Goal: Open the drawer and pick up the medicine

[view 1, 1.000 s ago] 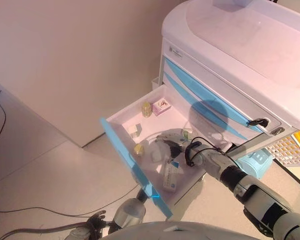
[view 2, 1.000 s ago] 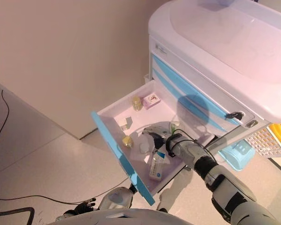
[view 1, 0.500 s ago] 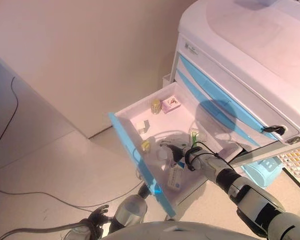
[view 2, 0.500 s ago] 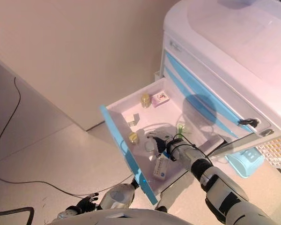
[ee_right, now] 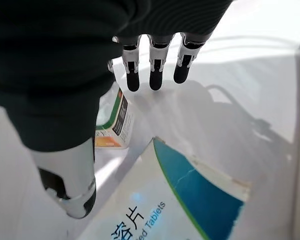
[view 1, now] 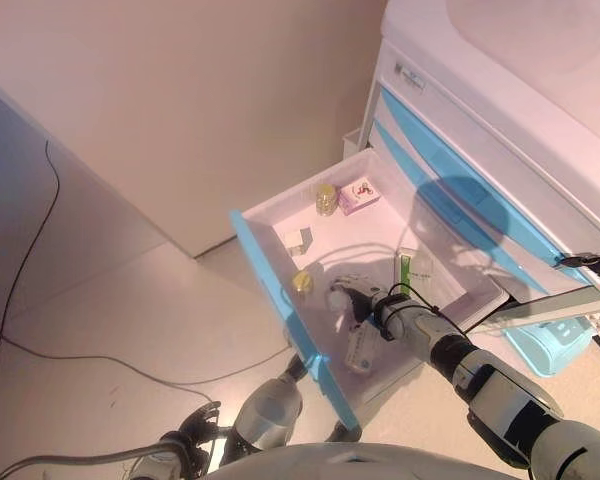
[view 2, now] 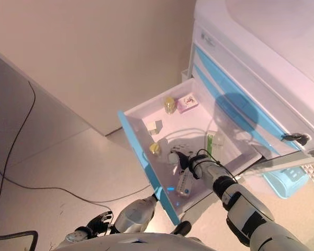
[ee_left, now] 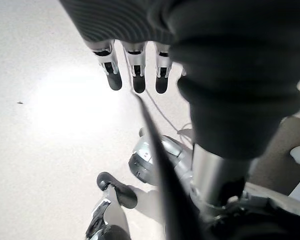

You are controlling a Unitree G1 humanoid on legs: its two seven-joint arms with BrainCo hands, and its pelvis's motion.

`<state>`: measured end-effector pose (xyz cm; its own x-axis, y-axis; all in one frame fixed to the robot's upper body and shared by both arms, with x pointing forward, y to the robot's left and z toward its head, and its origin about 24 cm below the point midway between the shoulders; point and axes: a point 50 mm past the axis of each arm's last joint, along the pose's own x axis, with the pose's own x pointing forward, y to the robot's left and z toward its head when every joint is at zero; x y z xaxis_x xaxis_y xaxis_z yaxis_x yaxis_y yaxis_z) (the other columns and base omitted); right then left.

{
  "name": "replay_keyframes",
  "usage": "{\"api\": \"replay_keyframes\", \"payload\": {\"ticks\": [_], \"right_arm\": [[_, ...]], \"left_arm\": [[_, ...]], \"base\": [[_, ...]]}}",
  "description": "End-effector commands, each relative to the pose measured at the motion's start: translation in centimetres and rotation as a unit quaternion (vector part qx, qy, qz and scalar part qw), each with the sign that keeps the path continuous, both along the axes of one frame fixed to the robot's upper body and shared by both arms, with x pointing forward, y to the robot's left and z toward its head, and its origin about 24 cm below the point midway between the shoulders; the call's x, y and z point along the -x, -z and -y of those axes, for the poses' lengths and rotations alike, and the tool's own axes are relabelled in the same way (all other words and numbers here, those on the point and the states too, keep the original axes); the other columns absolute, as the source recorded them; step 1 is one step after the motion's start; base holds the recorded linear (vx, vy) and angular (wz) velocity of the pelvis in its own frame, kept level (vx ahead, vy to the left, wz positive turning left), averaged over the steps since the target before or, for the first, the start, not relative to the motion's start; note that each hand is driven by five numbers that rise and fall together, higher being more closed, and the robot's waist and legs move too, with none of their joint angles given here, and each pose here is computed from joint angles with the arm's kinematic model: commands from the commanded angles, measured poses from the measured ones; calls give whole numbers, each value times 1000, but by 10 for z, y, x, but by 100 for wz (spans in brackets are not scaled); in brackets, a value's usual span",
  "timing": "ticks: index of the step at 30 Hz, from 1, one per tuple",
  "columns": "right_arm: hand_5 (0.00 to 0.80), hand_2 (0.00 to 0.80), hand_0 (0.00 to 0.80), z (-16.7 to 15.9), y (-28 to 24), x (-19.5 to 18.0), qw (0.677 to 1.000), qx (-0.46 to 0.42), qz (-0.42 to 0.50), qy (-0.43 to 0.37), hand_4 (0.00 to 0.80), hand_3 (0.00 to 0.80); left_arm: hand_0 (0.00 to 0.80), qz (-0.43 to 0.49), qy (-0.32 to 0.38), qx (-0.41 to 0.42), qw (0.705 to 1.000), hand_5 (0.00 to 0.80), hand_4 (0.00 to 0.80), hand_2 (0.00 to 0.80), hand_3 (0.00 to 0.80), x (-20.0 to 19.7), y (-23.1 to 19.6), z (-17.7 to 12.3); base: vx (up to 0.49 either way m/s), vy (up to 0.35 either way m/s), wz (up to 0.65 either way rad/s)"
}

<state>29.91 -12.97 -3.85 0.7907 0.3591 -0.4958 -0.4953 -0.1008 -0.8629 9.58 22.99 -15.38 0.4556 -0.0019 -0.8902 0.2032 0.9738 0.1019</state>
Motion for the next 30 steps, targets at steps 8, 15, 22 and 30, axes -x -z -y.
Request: {"api": "replay_keyframes", "payload": {"ticks": [8,15,22,30], "right_arm": [[0,0,0,0,-15,-15,999,-9,51,18,0,0],[0,0,0,0,-18,-17,998,-16,52,19,0,0],[0,0,0,-6,-17,-16,999,-16,44,3,0,0],[358,358,358,-13,-12,-10,999,-17,33,-8,358,358]], "left_arm": [[0,13,28,-8,999,0,0,0,0,-5,-3,-5],[0,17,28,-6,999,0,0,0,0,-6,-4,-5],[0,19,28,-5,999,0,0,0,0,-7,-5,-7],[0,17,28,-7,999,0,0,0,0,-6,-4,-6]], "base": [[0,0,0],[5,2,0],[0,0,0],[0,0,0]]}}
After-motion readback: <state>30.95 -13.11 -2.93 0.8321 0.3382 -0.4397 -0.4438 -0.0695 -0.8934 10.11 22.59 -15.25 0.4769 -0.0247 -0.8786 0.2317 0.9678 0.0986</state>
